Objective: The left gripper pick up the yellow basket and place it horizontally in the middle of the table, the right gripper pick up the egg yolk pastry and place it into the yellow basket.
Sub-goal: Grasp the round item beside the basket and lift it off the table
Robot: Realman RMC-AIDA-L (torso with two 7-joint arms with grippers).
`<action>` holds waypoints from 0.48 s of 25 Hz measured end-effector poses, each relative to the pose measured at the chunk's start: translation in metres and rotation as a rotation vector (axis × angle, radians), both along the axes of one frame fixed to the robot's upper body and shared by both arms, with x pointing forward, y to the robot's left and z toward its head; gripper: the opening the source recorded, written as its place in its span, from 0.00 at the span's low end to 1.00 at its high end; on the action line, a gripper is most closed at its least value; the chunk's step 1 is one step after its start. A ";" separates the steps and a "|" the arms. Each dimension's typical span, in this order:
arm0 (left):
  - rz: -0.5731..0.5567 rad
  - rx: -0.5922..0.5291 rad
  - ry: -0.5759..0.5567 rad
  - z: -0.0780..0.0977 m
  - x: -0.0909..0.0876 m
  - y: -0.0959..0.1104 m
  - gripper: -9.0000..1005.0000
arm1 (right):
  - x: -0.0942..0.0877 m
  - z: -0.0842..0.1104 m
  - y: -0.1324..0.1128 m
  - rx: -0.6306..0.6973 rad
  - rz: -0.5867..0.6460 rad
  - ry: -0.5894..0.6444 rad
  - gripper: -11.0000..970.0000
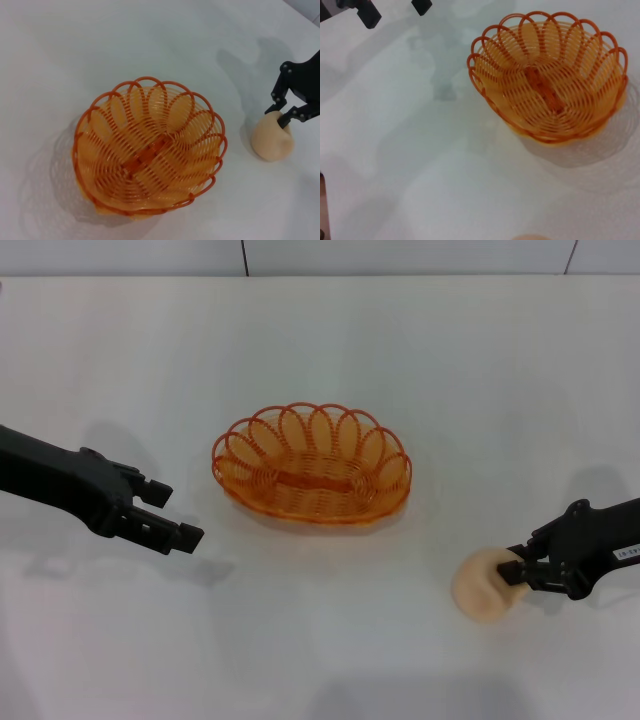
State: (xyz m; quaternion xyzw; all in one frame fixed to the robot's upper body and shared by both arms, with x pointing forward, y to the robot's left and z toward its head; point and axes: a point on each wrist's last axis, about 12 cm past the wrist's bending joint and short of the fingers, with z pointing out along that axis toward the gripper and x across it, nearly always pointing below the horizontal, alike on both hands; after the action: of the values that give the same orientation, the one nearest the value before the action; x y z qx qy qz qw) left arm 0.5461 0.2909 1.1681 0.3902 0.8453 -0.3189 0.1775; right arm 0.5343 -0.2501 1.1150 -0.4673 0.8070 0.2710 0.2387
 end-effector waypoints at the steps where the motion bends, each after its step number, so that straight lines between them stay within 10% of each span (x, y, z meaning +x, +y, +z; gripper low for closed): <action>1: 0.001 0.000 0.000 0.000 0.000 0.000 0.89 | 0.000 0.000 0.000 0.000 0.001 -0.001 0.20; 12: 0.012 -0.004 0.006 -0.003 -0.003 0.003 0.89 | 0.004 0.025 0.007 0.015 0.012 -0.071 0.10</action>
State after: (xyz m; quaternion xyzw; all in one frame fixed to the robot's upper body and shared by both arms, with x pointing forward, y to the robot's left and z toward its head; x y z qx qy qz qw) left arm 0.5434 0.2936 1.1654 0.3837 0.8475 -0.3208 0.1779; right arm 0.5383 -0.2435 1.1404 -0.4798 0.7930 0.2619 0.2691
